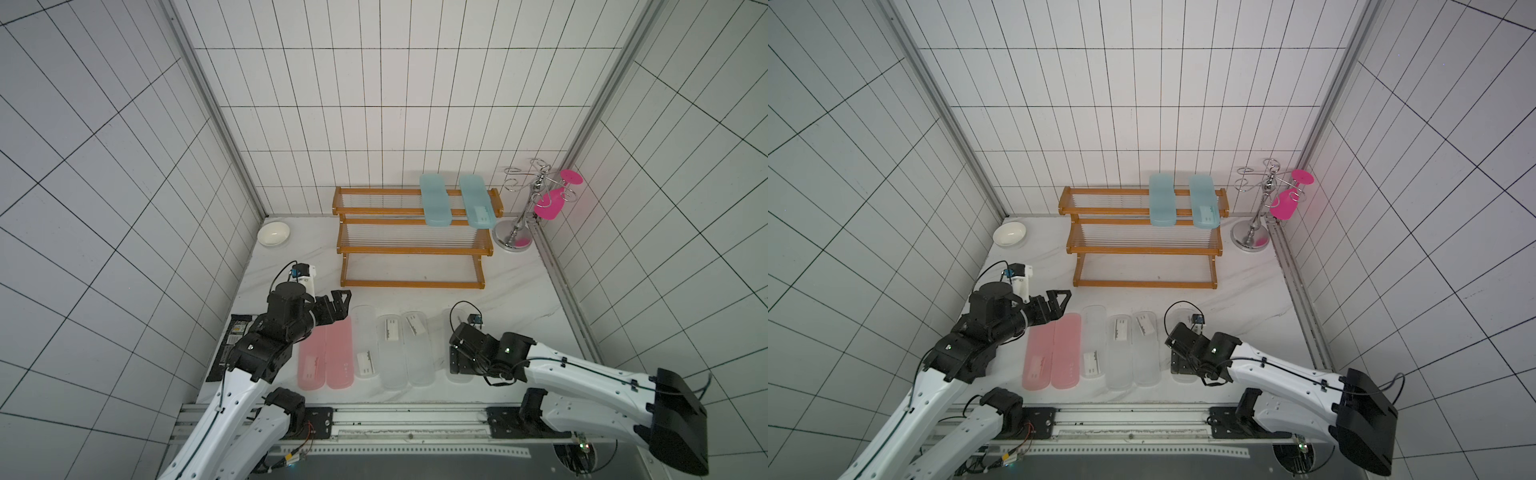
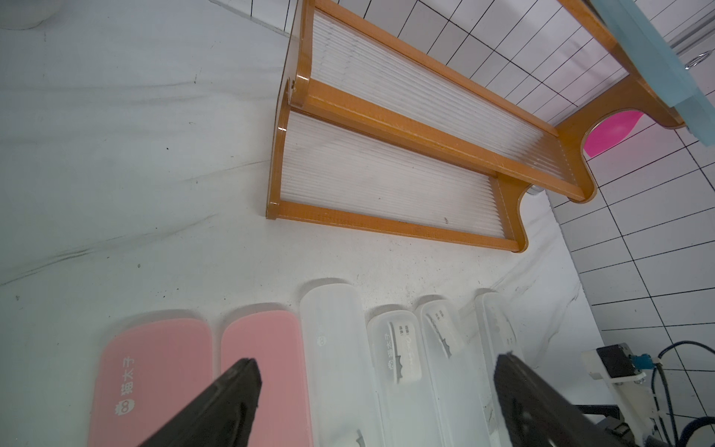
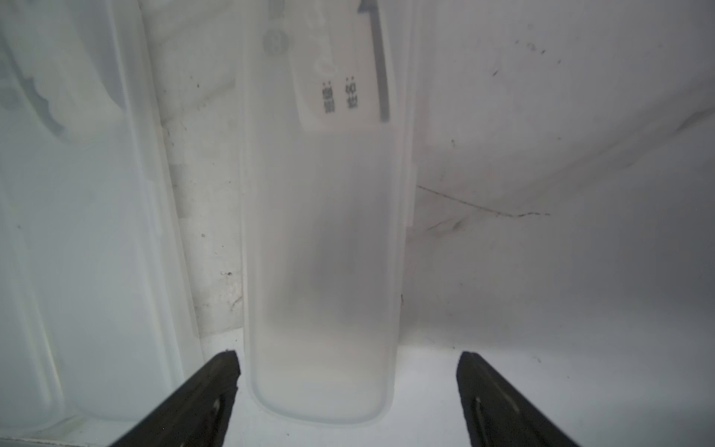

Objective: Place the pencil cases on the shelf according to color
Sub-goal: Pick up the pencil case from the center of the board.

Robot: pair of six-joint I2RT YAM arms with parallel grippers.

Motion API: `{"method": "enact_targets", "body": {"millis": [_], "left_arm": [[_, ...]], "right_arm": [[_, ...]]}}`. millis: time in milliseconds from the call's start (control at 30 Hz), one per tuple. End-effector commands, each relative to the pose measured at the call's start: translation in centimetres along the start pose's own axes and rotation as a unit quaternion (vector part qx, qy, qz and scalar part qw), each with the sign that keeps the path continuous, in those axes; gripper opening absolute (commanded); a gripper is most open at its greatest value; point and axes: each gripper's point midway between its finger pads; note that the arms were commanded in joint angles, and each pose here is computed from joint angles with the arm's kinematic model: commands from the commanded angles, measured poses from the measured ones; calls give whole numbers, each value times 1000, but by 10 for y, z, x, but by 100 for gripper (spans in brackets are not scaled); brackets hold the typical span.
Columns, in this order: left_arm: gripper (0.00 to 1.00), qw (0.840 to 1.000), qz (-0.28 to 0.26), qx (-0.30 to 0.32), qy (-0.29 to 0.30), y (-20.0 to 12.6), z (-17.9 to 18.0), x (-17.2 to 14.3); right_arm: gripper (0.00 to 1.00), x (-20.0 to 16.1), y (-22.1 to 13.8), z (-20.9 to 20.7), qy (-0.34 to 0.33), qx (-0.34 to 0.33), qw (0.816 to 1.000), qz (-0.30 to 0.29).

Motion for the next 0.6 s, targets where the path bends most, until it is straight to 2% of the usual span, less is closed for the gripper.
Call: {"method": "enact_targets", "body": {"millis": [0,100,333,567], "left_arm": [[98,1000,-2,-7,3,1,-2,0],[98,1000,-1,-8,3,1,-3,0],[99,1000,-1,-10,3,1,-3,0],[98,1000,0,-11,3,1,-4,0]], "right_arm": [[92,-1,0,3,12,-24,1000,-12],[92,-4,5,11,15,-26,999,-13],[92,-16,16,0,31,-57,998,-3],[92,-19,21,5,31,-51,998,-6]]}}
Point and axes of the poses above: each gripper's point midway between its finger pads, its own y axis out along the fingers, its own z axis along the line the jaws close on, x = y × z, and after that the axes turned 2 degrees about -y, right-handed
